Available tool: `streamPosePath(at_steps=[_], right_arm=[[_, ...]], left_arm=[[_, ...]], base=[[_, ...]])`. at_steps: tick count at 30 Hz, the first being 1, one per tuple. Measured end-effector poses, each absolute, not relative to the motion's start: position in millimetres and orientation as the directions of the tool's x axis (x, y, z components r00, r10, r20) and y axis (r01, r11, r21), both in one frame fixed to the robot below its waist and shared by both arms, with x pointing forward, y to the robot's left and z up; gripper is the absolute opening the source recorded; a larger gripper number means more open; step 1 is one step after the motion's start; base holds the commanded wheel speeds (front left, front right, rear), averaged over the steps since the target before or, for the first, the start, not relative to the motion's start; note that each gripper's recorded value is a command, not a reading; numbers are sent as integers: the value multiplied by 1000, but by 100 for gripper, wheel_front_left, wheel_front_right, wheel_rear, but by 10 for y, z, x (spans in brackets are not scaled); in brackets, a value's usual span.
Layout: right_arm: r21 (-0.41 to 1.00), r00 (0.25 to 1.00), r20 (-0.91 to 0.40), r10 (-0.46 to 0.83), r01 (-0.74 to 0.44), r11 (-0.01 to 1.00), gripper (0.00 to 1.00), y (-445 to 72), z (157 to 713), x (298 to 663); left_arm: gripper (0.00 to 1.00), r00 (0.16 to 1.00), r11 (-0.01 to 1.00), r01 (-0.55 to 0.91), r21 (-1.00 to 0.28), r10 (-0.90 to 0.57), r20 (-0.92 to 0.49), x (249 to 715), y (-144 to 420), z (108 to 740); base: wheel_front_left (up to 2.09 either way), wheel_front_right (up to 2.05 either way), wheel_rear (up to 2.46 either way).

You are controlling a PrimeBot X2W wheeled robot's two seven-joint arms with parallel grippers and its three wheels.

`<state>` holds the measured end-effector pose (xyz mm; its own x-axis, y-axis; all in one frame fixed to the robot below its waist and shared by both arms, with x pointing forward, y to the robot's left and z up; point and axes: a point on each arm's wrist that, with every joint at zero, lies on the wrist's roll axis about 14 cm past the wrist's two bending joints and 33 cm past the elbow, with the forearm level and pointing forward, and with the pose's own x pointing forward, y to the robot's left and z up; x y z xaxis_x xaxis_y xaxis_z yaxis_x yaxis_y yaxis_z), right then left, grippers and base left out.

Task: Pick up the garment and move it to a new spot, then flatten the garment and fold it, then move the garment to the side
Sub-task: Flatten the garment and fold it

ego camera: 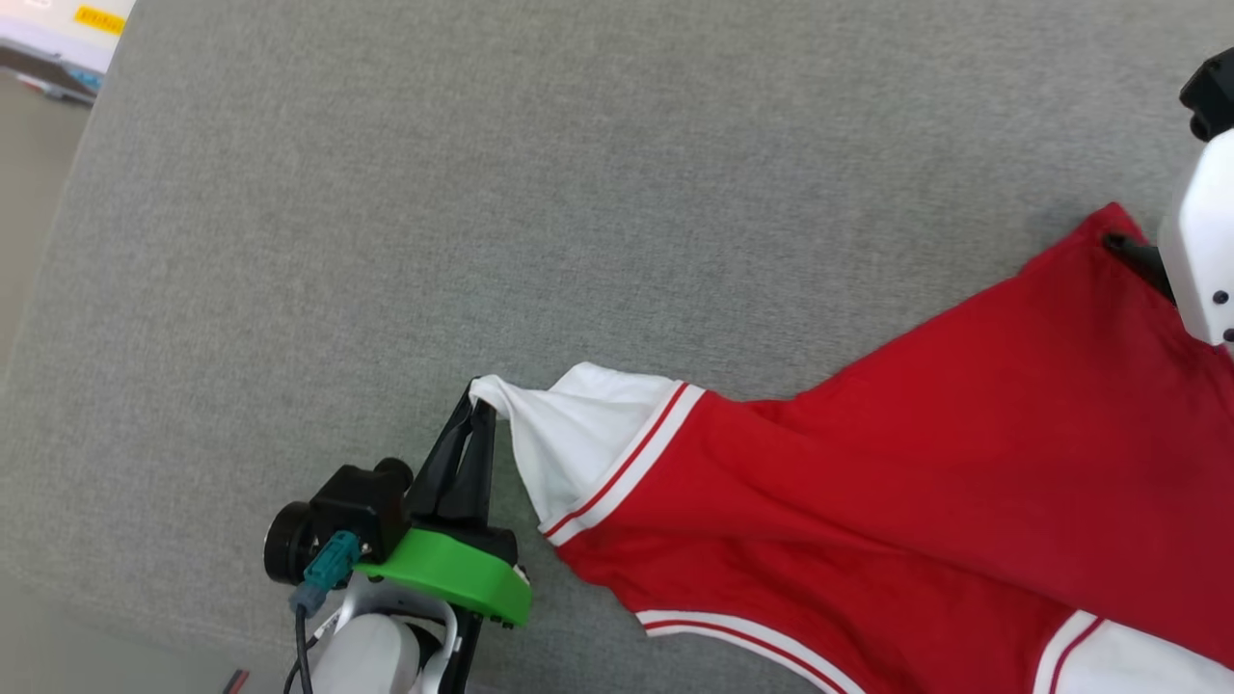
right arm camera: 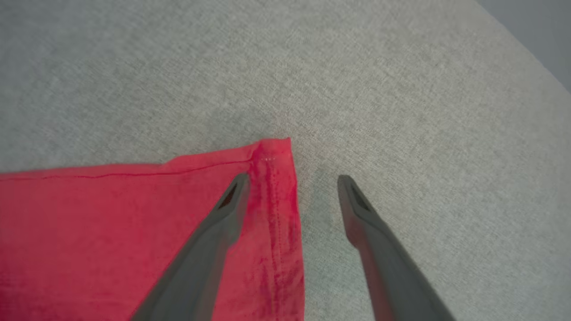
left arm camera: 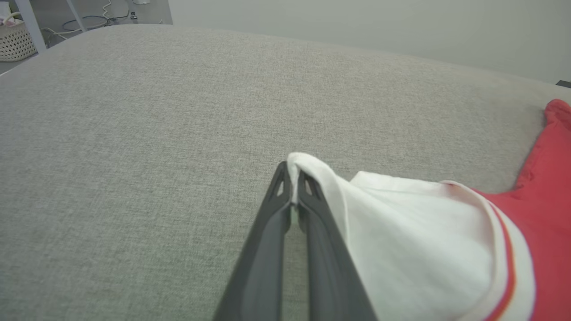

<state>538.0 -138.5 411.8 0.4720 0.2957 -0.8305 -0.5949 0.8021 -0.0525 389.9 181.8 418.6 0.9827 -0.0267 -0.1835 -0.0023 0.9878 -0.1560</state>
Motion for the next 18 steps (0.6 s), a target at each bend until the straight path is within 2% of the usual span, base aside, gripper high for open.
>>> streamPosePath(at_steps=[5,11,12,13,18], right_arm=[[-38,374,-892,256,-625,780,100,-1368,3632,5326],[-17,351,-894,279,-649,761,100,-1294,3493,5389],[-19,360,-888,287,-652,758,34,-1278,3501,5404],[-17,362,-885,292,-652,758,0,-1273,3502,5404],[4,430,-821,375,-653,757,0,-1143,3685,5404]], left_arm=[[0,978,988,-32,-153,0,-209,3906,1875,4099],[0,973,988,-65,-140,31,-229,3889,1982,4034],[0,973,988,-67,-136,35,-228,3890,1996,4035],[0,973,989,-67,-134,35,-227,3891,1999,4041],[0,979,989,-51,-135,23,-202,3893,1989,4124]], base=[[0,0,0],[0,0,0],[0,0,0],[0,0,0],[0,0,0]])
